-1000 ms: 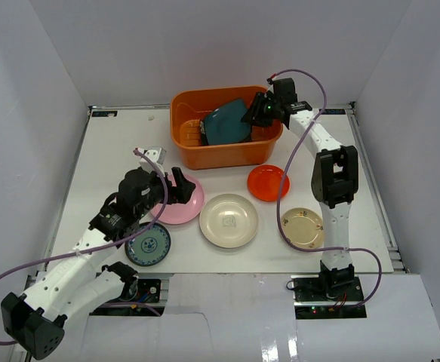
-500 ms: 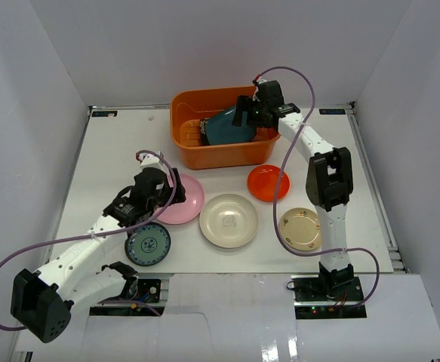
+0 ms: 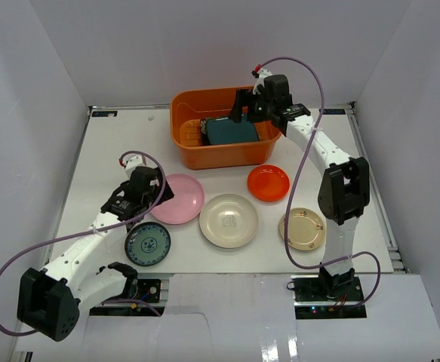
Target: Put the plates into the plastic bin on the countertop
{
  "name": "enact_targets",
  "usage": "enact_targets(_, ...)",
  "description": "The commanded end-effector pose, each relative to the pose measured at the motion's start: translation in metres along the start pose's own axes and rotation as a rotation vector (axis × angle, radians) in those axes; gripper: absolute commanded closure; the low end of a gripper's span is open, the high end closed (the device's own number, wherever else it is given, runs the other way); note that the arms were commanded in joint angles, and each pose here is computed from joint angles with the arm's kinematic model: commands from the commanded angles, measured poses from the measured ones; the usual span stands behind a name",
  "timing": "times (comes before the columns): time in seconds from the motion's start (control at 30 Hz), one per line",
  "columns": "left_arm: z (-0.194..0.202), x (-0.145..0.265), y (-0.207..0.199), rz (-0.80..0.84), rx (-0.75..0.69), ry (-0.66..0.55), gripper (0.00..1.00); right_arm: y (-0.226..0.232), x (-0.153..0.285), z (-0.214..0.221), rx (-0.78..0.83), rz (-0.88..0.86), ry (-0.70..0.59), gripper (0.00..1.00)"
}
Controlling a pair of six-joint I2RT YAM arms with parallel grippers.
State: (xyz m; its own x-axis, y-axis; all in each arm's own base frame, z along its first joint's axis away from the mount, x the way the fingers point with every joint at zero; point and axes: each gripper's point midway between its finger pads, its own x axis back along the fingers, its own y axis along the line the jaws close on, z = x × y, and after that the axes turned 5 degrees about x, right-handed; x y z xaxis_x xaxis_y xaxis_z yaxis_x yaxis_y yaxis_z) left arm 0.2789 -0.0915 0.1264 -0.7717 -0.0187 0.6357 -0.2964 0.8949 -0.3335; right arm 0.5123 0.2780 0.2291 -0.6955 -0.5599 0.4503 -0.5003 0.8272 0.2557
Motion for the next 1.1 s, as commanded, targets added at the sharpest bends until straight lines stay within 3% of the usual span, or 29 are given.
enact_targets(0.0,-0.007,-0.003,0.008,-0.027,0.033,-0.001,0.12,0.014,0.009,-0.004,0.015,-0.059,-0.039,0.09)
enact_targets(0.1,-0.013,-0.008,0.013,-0.036,0.057,0.003,0.13,0.022,0.018,-0.001,0.001,-0.09,-0.029,0.0)
enact_targets(0.17,-0.013,-0.016,0.015,-0.046,0.064,0.018,0.15,0.04,0.041,-0.009,-0.013,-0.13,-0.061,0.14)
enact_targets(0.2,-0.013,-0.019,0.018,-0.056,0.059,0.024,0.16,0.047,0.041,0.015,-0.02,-0.142,-0.034,0.18)
enact_targets(0.23,-0.013,-0.022,0.02,-0.068,0.059,0.031,0.16,0.054,0.049,0.022,-0.031,-0.148,-0.039,0.28)
enact_targets(0.3,-0.007,-0.032,0.027,-0.099,0.062,0.068,0.19,0.077,0.079,0.019,-0.022,-0.169,-0.117,0.39)
enact_targets(0.33,-0.006,-0.034,0.027,-0.098,0.065,0.078,0.19,0.073,0.079,0.067,-0.049,-0.154,-0.05,0.48)
enact_targets(0.4,-0.002,-0.04,0.033,-0.111,0.062,0.091,0.22,0.085,0.106,0.073,-0.075,-0.154,-0.124,0.59)
enact_targets(0.43,-0.002,-0.043,0.034,-0.114,0.06,0.095,0.22,0.077,0.108,0.118,-0.093,-0.124,-0.057,0.59)
enact_targets(0.5,0.003,-0.048,0.038,-0.122,0.069,0.123,0.25,0.071,0.126,0.135,-0.096,-0.083,-0.068,0.53)
enact_targets(0.53,0.004,-0.051,0.039,-0.122,0.073,0.127,0.26,0.066,0.131,0.152,-0.1,-0.061,-0.034,0.39)
enact_targets(0.6,0.008,-0.058,0.045,-0.137,0.089,0.152,0.28,0.056,0.144,0.186,-0.086,-0.025,0.018,0.25)
enact_targets(0.63,0.008,-0.06,0.046,-0.138,0.098,0.153,0.29,0.054,0.149,0.2,-0.083,-0.015,0.045,0.23)
enact_targets(0.77,0.014,-0.069,0.05,-0.144,0.12,0.182,0.39,0.044,0.171,0.262,-0.082,0.016,0.125,0.21)
enact_targets(0.93,0.023,-0.072,0.056,-0.159,0.129,0.213,0.72,0.036,0.173,0.299,-0.109,0.041,0.168,0.26)
enact_targets(1.03,0.024,-0.072,0.062,-0.186,0.125,0.211,0.84,0.046,0.168,0.317,-0.128,-0.016,0.233,0.27)
enact_targets(1.07,0.023,-0.071,0.063,-0.194,0.125,0.204,0.98,0.048,0.166,0.318,-0.133,-0.025,0.233,0.28)
